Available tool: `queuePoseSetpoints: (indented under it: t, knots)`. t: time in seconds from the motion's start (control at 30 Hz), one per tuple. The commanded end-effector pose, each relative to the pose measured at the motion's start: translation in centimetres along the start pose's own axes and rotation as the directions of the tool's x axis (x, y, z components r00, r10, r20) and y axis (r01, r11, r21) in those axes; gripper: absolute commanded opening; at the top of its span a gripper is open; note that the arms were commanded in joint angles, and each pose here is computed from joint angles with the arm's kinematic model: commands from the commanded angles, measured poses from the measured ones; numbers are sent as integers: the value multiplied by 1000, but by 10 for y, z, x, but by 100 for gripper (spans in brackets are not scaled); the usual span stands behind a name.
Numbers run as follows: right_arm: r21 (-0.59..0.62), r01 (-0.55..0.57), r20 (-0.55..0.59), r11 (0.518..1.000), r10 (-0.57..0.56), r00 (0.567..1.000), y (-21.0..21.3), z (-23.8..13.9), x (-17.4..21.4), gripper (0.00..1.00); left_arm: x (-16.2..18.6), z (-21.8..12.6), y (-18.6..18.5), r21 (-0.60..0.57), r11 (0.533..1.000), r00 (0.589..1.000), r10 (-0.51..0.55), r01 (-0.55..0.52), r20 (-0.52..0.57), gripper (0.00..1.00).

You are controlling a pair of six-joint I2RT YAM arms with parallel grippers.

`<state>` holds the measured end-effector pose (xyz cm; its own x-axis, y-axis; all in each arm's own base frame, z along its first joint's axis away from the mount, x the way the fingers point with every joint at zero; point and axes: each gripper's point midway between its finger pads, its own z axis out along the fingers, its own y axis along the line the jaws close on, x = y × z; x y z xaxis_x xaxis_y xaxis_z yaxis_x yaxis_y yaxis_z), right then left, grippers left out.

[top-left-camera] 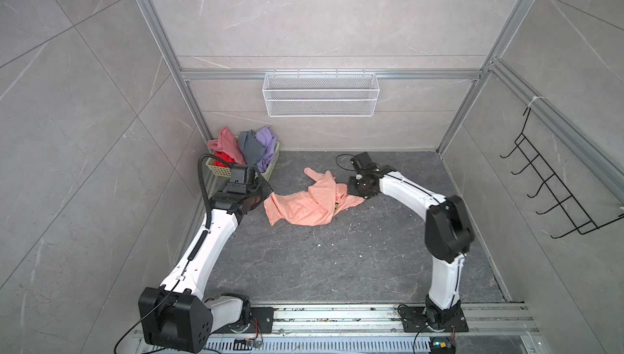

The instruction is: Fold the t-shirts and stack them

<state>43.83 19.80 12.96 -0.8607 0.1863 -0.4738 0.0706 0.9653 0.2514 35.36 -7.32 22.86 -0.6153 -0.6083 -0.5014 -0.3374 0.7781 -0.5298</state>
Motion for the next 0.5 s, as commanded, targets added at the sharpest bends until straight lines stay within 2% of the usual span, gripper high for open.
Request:
queuePoseSetpoints:
  t: [0.0,0.1,0.2,0.33,0.47]
  knots:
    - [-110,-134,156,985,150,976,-23,-66,-35,0,-7,-31,0,-4,1000,999,-8,8,39,0]
    - [-89,-133,220,987,150,964,-47,-106,-29,0,-4,-50,4,-2,1000,998,-26,26,50,0]
    - [-139,-94,339,986,137,931,-40,-147,-52,0,-16,-61,-18,96,995,996,-36,29,80,0]
    - [-211,-3,494,977,109,863,-7,-184,-123,0,-49,-57,-73,261,965,993,-15,-16,119,0]
    - [-300,71,611,951,134,780,28,-211,-202,0,-88,-49,-130,370,925,986,31,-90,163,0]
